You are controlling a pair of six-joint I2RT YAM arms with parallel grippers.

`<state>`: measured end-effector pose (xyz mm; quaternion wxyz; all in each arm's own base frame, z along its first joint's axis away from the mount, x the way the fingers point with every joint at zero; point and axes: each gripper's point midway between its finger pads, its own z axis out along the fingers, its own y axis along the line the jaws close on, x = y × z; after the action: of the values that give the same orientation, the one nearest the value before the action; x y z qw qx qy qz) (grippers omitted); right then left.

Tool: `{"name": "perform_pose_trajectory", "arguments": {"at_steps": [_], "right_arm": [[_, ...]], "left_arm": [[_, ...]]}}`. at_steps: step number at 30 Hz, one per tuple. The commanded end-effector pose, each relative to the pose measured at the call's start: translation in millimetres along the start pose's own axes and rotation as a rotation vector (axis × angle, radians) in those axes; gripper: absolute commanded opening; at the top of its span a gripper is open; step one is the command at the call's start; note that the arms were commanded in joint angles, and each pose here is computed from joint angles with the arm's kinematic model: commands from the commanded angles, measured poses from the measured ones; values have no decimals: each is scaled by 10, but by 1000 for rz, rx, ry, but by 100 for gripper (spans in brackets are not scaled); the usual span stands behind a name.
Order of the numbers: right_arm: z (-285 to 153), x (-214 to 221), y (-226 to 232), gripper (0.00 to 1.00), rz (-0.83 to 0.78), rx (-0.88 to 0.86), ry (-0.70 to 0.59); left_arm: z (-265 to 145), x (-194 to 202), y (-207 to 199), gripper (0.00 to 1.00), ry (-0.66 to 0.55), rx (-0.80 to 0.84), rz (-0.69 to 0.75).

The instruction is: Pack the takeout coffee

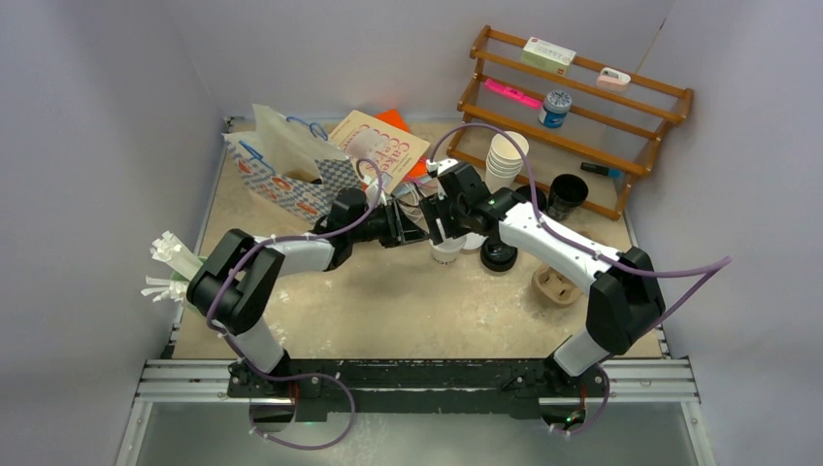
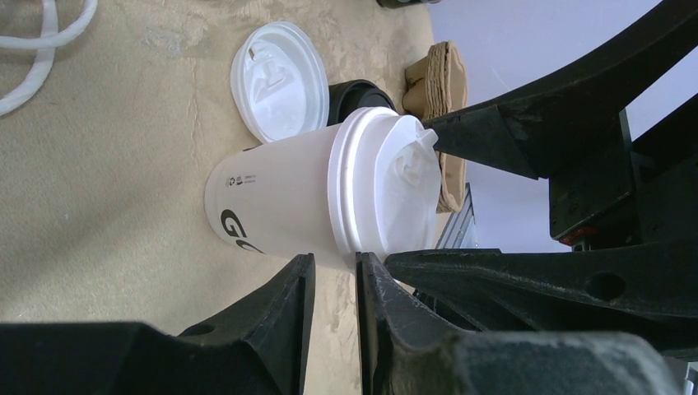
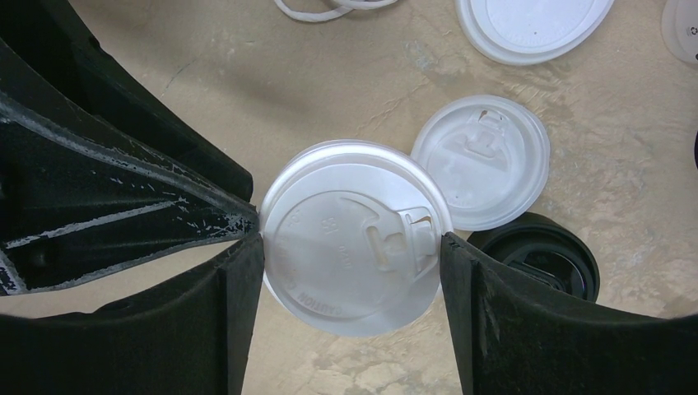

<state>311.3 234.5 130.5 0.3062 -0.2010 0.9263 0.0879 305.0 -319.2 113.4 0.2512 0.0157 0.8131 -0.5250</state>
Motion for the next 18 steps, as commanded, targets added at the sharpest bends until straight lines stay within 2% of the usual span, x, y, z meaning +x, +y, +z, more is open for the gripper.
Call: {"name": "perform_pose_trajectory", "arguments": {"at_steps": [1, 6, 10, 18], "right_arm": [[119, 508, -116, 76, -5, 55, 183], [120, 537, -121, 76, -2, 56, 191], [124, 541, -117, 76, 6, 57, 192], [-104, 208, -120, 78, 105, 95, 121]], "left_arm": [[20, 345, 280, 27, 95, -93, -33], [18, 295, 334, 28, 110, -165, 4], [23, 237, 267, 29, 105, -159, 16], [-36, -101, -59, 36, 63, -156, 134]]}}
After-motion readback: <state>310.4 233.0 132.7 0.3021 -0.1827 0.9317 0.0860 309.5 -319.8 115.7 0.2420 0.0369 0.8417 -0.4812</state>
